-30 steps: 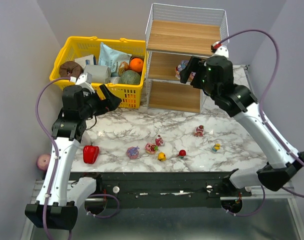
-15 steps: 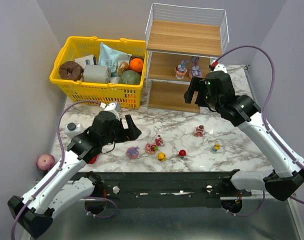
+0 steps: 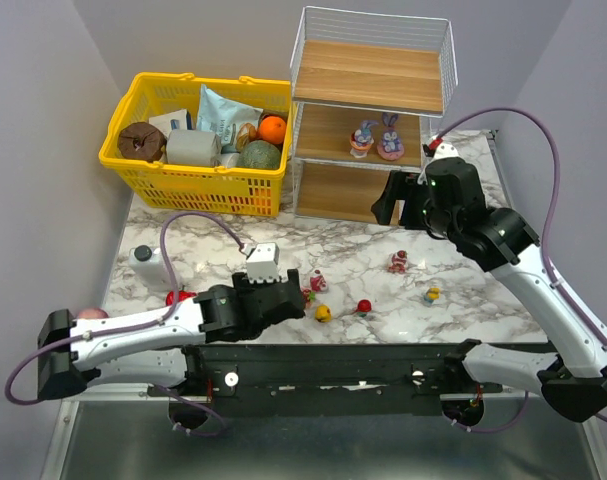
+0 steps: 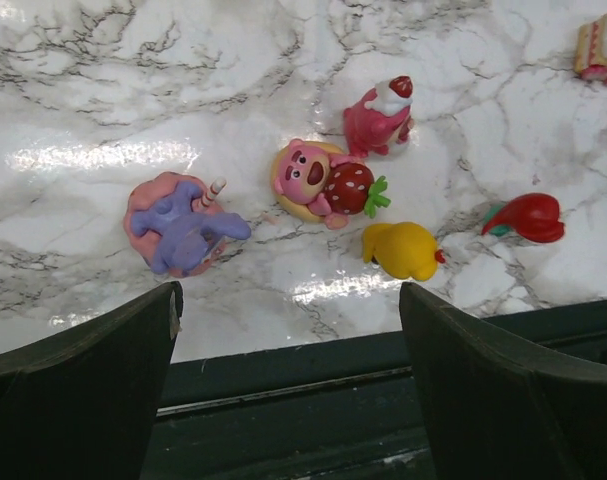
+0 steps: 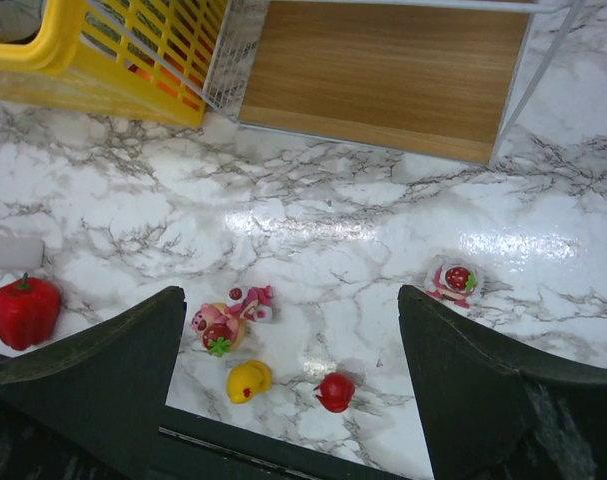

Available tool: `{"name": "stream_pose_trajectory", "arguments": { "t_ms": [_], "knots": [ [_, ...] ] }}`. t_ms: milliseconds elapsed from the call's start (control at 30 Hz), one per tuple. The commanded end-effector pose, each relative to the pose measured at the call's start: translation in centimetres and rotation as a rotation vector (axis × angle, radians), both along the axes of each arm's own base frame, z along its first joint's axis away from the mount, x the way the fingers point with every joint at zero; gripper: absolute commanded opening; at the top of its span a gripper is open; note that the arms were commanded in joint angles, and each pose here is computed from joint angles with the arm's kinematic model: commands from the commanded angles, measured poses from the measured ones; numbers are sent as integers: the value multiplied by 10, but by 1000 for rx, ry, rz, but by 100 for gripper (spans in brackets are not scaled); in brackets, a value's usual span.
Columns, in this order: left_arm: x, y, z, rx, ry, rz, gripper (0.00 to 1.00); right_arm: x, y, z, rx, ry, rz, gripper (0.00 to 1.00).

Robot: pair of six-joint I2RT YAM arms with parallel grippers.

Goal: Place and organize the plastic toys onto the shelf

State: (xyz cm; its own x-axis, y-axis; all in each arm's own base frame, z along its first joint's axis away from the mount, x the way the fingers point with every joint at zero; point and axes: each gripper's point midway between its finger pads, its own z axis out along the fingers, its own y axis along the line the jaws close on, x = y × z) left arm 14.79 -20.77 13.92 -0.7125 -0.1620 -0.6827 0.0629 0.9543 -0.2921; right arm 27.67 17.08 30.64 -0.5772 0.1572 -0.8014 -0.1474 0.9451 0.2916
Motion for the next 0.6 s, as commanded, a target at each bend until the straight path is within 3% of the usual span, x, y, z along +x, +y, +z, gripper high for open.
{"name": "stream_pose_trajectory", "arguments": {
  "t_ms": [0,233,433,567],
  "knots": [
    [15,16,-2,76,-110,209,95,-15,-3,-7,-20,14,66,94],
    [10,21,-22,93,-93,300,92,-25,-6,-13,-24,17,91,94],
    [10,20,-38,60,-99,294,80,-25,-7,-17,-29,28,82,94],
    [10,26,-48,60,-98,322,79,-26,-9,-16,-31,28,77,94]
  ]
}}
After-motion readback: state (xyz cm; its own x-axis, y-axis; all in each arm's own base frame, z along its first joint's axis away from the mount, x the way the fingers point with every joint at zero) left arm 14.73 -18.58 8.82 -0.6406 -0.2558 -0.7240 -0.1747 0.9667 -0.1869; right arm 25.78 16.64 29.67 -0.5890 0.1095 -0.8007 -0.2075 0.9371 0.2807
